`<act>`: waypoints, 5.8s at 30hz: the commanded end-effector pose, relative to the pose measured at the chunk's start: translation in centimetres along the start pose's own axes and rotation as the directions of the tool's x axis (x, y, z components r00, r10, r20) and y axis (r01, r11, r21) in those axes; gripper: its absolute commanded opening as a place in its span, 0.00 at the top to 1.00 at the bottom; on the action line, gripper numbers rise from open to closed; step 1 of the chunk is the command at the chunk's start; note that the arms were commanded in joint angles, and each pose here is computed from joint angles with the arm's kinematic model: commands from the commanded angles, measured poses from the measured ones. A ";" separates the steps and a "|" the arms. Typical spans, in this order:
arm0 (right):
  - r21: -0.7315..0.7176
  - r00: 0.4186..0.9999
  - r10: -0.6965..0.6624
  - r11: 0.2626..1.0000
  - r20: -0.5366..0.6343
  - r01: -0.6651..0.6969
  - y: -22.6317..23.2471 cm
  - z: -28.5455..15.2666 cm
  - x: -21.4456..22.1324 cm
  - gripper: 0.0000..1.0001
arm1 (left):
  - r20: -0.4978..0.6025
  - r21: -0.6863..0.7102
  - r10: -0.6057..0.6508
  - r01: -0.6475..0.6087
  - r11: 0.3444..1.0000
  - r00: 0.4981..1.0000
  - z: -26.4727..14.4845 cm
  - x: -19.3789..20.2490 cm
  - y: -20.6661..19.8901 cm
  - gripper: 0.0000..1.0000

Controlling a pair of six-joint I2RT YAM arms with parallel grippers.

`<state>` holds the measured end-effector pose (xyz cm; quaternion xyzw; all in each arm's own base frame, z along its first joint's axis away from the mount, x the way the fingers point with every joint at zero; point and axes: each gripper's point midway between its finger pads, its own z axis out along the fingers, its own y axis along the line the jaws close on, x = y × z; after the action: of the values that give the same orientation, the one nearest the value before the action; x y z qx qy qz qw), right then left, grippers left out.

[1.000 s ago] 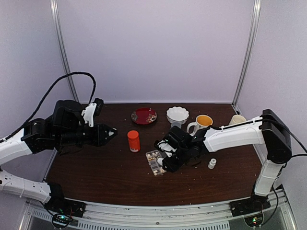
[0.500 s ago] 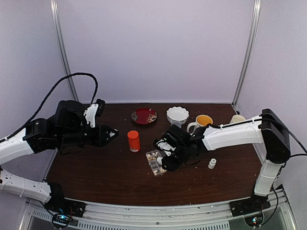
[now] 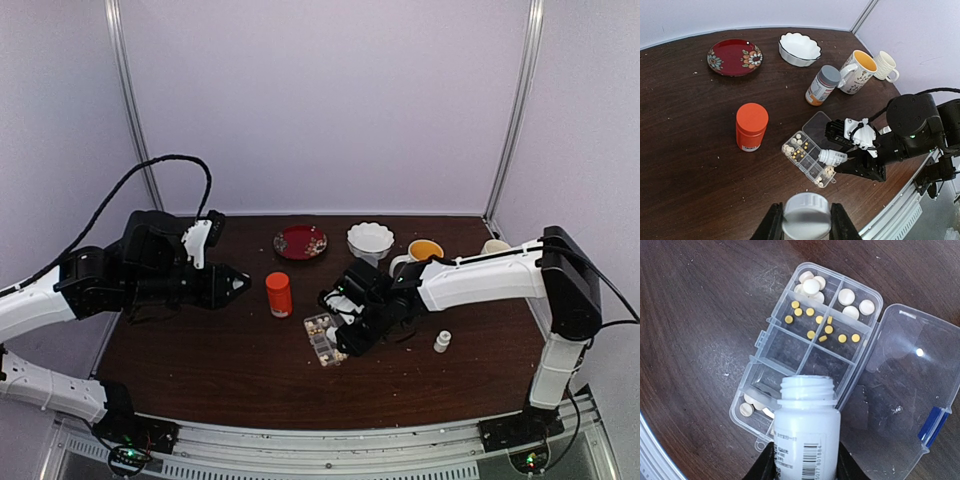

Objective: Sort the pills into containers
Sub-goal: Pour the pill at the center of the board, then pour the pill.

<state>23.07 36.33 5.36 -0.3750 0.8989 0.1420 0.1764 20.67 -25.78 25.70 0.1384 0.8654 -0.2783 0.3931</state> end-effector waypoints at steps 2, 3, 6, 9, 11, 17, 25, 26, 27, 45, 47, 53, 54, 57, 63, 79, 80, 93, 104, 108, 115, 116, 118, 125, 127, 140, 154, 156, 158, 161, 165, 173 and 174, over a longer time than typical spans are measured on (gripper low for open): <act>0.075 1.000 0.009 0.997 0.004 -0.010 -1.3 -0.3 -0.5 1.00 | 0.030 0.020 0.001 -0.002 1.000 1.000 -0.1 -1.0 -0.5 1.00; 0.101 1.000 0.007 0.995 -0.029 -0.004 -1.7 -0.2 -0.1 1.00 | 0.032 0.019 0.000 0.000 1.000 1.000 -0.2 -1.0 -0.4 1.00; 0.028 1.000 0.009 1.000 0.001 -0.009 -0.5 -0.2 -0.4 1.00 | 0.032 0.018 -0.001 0.000 1.000 0.999 -0.1 -1.0 -0.4 1.00; 0.045 1.000 0.021 0.999 0.021 -0.022 -0.7 -0.6 -1.0 1.00 | 0.027 0.020 0.001 -0.001 1.000 1.000 -0.1 -0.9 -0.4 1.00; 0.043 1.000 0.011 0.999 -0.015 -0.010 -0.6 -0.3 -0.6 1.00 | 0.025 0.020 -0.001 0.000 1.000 1.000 0.0 -0.8 -0.4 1.00; 0.052 1.000 0.008 0.999 -0.021 -0.007 -0.7 -0.3 -0.8 1.00 | 0.020 0.024 0.001 -0.002 1.000 1.000 0.1 -0.8 -0.6 1.00; 0.036 0.999 0.026 0.999 -0.028 -0.025 -0.3 -0.7 -0.9 1.00 | 0.015 0.020 0.002 -0.002 1.000 1.000 0.2 -0.6 -0.4 1.00; 0.016 0.999 0.032 0.999 -0.009 -0.032 0.0 -0.7 -0.9 1.00 | 0.013 0.022 0.002 -0.003 1.000 1.000 0.2 -0.6 -0.5 1.00; 0.015 0.999 0.040 0.999 0.002 -0.040 -0.1 -0.7 -1.1 1.00 | 0.011 0.021 0.003 -0.003 1.000 1.000 0.3 -0.5 -0.5 1.00; 0.037 0.999 0.036 0.999 -0.023 -0.035 0.0 -0.9 -1.1 1.00 | 0.001 0.028 0.004 -0.004 1.000 1.000 0.5 -0.4 -0.7 1.00; 0.059 0.999 0.046 0.997 -0.012 -0.045 -0.4 -0.8 -1.0 1.00 | -0.003 0.028 0.004 -0.004 1.000 1.000 0.6 -0.3 -0.7 1.00; 0.033 0.999 0.045 0.998 -0.024 -0.044 0.1 -0.5 -1.0 1.00 | -0.003 0.032 0.008 -0.007 0.999 1.000 0.5 -0.4 -0.8 1.00; 0.051 0.998 0.048 0.998 -0.029 -0.046 -0.2 -0.4 -1.1 1.00 | -0.002 0.031 0.008 -0.008 1.000 1.000 0.5 -0.4 -0.7 1.00; 0.090 0.995 0.034 0.996 -0.090 -0.026 -0.7 -0.1 -0.4 1.00 | -0.001 0.032 0.007 -0.007 0.999 1.000 0.5 -0.4 -0.7 1.00; 0.111 0.994 0.037 0.994 -0.106 -0.025 -1.0 -0.3 -0.5 1.00 | -0.005 0.034 0.009 -0.009 0.999 1.000 0.6 -0.4 -0.8 1.00; 0.048 0.995 0.051 0.998 -0.081 -0.047 0.0 -0.6 -0.4 1.00 | -0.016 0.034 0.017 -0.016 0.999 1.000 0.9 -0.2 -0.9 1.00; 0.043 0.996 0.052 0.998 -0.069 -0.049 0.1 -0.7 -0.6 1.00 | -0.018 0.033 0.017 -0.016 0.999 1.000 0.9 -0.1 -0.9 1.00; 0.038 0.997 0.048 0.998 -0.060 -0.046 0.3 -1.1 -1.0 1.00 | -0.023 0.036 0.011 -0.010 0.999 1.000 1.0 0.0 -0.9 1.00; 0.106 0.995 0.043 0.994 -0.089 -0.034 -0.8 -1.3 -0.7 1.00 | -0.024 0.035 0.012 -0.011 0.999 1.000 0.9 0.1 -0.8 1.00; 0.065 0.997 0.061 0.996 -0.041 -0.058 -0.2 -1.3 -1.1 1.00 | -0.028 0.035 0.015 -0.014 0.999 1.000 1.0 0.1 -0.9 1.00; 0.085 0.996 0.065 0.995 -0.062 -0.059 -0.5 -1.1 -0.8 1.00 | -0.029 0.037 0.012 -0.011 0.999 0.999 0.9 0.2 -0.9 1.00; 0.126 0.993 0.061 0.991 -0.099 -0.048 -1.1 -1.1 -0.5 1.00 | -0.028 0.035 0.013 -0.012 0.999 1.000 0.9 0.2 -0.8 1.00; 0.058 0.995 0.051 0.997 -0.083 -0.046 0.0 -1.0 -0.8 1.00 | -0.024 0.033 0.010 -0.009 0.999 1.000 0.9 0.1 -0.8 1.00; 0.053 0.995 0.058 0.997 -0.078 -0.054 0.2 -0.9 -0.9 1.00 | -0.028 0.035 0.011 -0.010 0.999 1.000 1.0 0.2 -0.8 1.00; 0.061 0.996 0.073 0.996 -0.042 -0.070 0.0 -1.0 -1.1 1.00 | -0.031 0.037 0.014 -0.013 0.999 0.999 1.0 0.2 -0.9 1.00; 0.018 0.996 0.068 0.998 -0.054 -0.067 0.8 -0.9 -1.1 1.00 | -0.032 0.037 0.012 -0.011 0.999 0.999 1.0 0.3 -0.9 1.00; -0.060 0.999 0.040 0.997 -0.014 -0.041 2.2 -1.0 -2.0 1.00 | -0.033 0.038 0.014 -0.013 0.999 0.999 1.0 0.3 -0.9 1.00; -0.062 0.999 0.034 0.997 -0.025 -0.036 2.3 -0.9 -2.1 1.00 | -0.032 0.038 0.012 -0.011 0.999 0.999 0.9 0.2 -0.9 1.00; -0.071 0.999 0.028 0.997 -0.036 -0.030 2.6 -0.7 -2.0 1.00 | -0.028 0.039 0.013 -0.012 0.999 1.000 0.8 0.1 -0.9 1.00; -0.062 0.999 0.024 0.998 -0.046 -0.027 2.6 -0.4 -2.0 1.00 | -0.026 0.038 0.015 -0.014 0.999 1.000 0.7 0.1 -0.9 1.00; -0.021 0.997 0.015 1.000 -0.079 -0.017 2.2 -0.3 -1.8 1.00 | -0.024 0.037 0.013 -0.012 0.999 1.000 0.7 0.2 -0.8 1.00; -0.034 0.997 0.021 0.999 -0.073 -0.024 2.6 0.1 -1.8 1.00 | -0.026 0.039 0.016 -0.015 0.999 1.000 0.7 0.1 -0.9 1.00; -0.028 0.997 0.022 0.999 -0.079 -0.024 2.5 0.2 -1.7 1.00 | -0.027 0.039 0.016 -0.015 0.999 0.999 0.7 0.2 -0.9 1.00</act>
<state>22.34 38.82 6.28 -0.3703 0.9078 0.1472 0.1305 20.37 -26.74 24.42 0.1558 0.8727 -0.2794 0.3688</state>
